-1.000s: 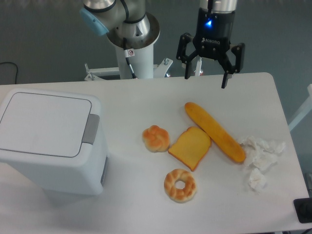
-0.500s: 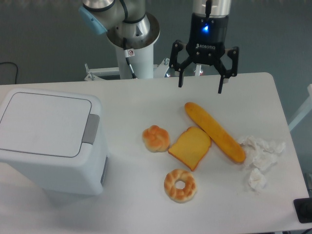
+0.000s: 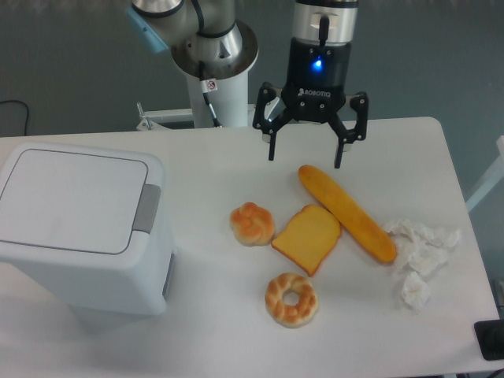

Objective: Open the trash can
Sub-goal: 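Lower the gripper toward the trash can lid's grey side button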

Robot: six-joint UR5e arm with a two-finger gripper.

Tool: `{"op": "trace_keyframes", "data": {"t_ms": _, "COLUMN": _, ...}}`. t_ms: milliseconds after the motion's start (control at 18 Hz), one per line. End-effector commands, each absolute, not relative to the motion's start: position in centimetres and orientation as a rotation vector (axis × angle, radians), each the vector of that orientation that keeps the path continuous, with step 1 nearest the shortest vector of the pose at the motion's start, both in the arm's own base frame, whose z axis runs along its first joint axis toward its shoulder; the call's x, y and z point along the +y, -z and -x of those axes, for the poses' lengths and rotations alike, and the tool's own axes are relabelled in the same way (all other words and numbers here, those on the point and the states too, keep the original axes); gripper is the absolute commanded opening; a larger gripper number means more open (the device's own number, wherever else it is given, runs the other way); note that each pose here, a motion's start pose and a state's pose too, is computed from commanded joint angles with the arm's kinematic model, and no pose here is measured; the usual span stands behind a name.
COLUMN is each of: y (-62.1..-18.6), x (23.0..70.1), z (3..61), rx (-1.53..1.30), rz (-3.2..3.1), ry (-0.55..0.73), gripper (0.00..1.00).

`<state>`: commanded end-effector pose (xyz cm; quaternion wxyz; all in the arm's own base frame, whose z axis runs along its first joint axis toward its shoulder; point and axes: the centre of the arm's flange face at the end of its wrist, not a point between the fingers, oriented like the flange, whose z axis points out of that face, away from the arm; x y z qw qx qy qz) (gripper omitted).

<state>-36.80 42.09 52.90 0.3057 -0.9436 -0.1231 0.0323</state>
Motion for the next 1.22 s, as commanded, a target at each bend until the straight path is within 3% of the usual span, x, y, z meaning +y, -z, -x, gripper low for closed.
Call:
{"op": "trace_keyframes", "data": {"t_ms": 444, "y": -52.8, "x": 45.2, "z": 34.7, "rx": -0.395, "rz": 2.453, "ry": 0.05, "gripper": 1.0}}
{"op": "trace_keyframes", "data": {"t_ms": 1222, "y": -54.2, "x": 45.6, "z": 34.5, "rx": -0.471, "rz": 2.394, "ry": 0.112, "gripper": 1.0}}
